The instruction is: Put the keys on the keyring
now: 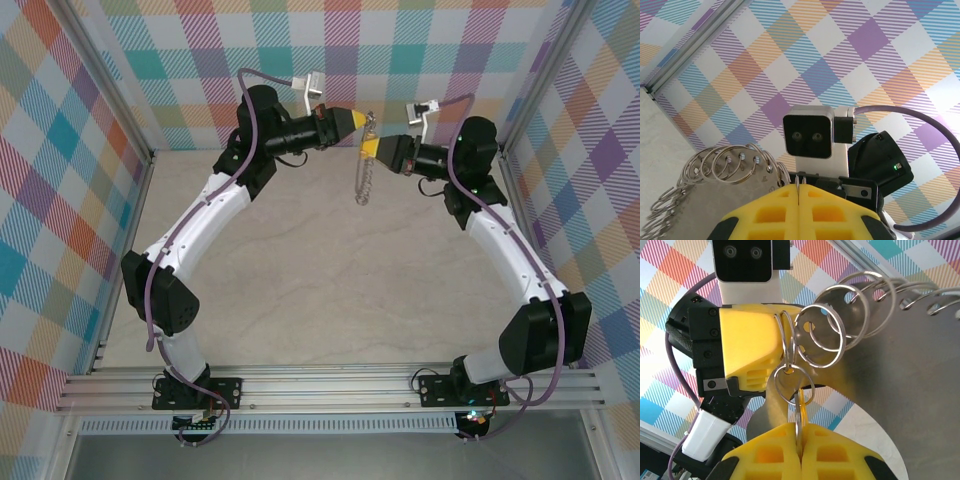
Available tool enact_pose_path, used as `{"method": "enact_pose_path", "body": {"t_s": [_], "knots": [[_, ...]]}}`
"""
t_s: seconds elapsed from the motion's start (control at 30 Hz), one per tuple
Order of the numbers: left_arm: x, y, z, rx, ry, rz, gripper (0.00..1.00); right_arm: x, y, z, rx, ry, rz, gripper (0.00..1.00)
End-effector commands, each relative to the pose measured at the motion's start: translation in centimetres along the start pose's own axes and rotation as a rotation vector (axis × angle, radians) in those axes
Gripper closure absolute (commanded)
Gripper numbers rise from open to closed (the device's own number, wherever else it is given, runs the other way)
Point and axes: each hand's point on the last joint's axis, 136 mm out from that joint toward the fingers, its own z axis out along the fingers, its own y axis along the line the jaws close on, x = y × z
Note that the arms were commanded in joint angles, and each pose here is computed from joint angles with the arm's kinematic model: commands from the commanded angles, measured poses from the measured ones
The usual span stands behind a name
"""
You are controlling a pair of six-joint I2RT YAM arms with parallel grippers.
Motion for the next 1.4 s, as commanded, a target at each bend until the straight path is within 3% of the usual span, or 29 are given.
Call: {"method": "enact_pose_path", "body": {"t_s": [0.0, 0.43, 0.5, 0.7, 0.83, 1.03, 1.23, 1.37], "knots": [[-1.5, -3.9, -1.2, 0.063, -0.067, 0.089, 1.0, 0.4, 0.6, 1.7, -0.036, 0.038, -0.012, 1.0], [-1.4, -3.6, -1.0, 0.063, -0.074, 0.082, 1.0, 0.7, 0.0, 1.7, 0.008, 0.02, 0.003, 1.0], [-1.5, -3.8, -1.0, 0.064, -0.082, 0.087, 1.0, 0.7, -0.1, 1.4, 0.018, 0.013, 0.007, 0.93], [-1.9, -4.4, -1.0, 0.079, -0.085, 0.101, 1.0, 1.5, 0.0, -0.4, 0.061, 0.003, 0.015, 0.5], [-2.0, -4.8, -1.1, 0.087, -0.086, 0.108, 1.0, 2.8, 0.3, -2.7, 0.099, -0.002, 0.018, 0.37], [-2.1, -5.0, -0.9, 0.098, -0.08, 0.112, 1.0, 2.9, 1.3, -5.4, 0.15, -0.05, -0.011, 0.35], [-1.9, -5.0, -0.9, 0.105, -0.072, 0.113, 1.0, -1.7, 2.2, -6.0, 0.18, -0.22, -0.035, 0.37], [-1.8, -4.9, -0.9, 0.111, -0.077, 0.103, 1.0, -5.2, 2.7, -5.5, 0.122, -0.323, -0.005, 0.46]]}}
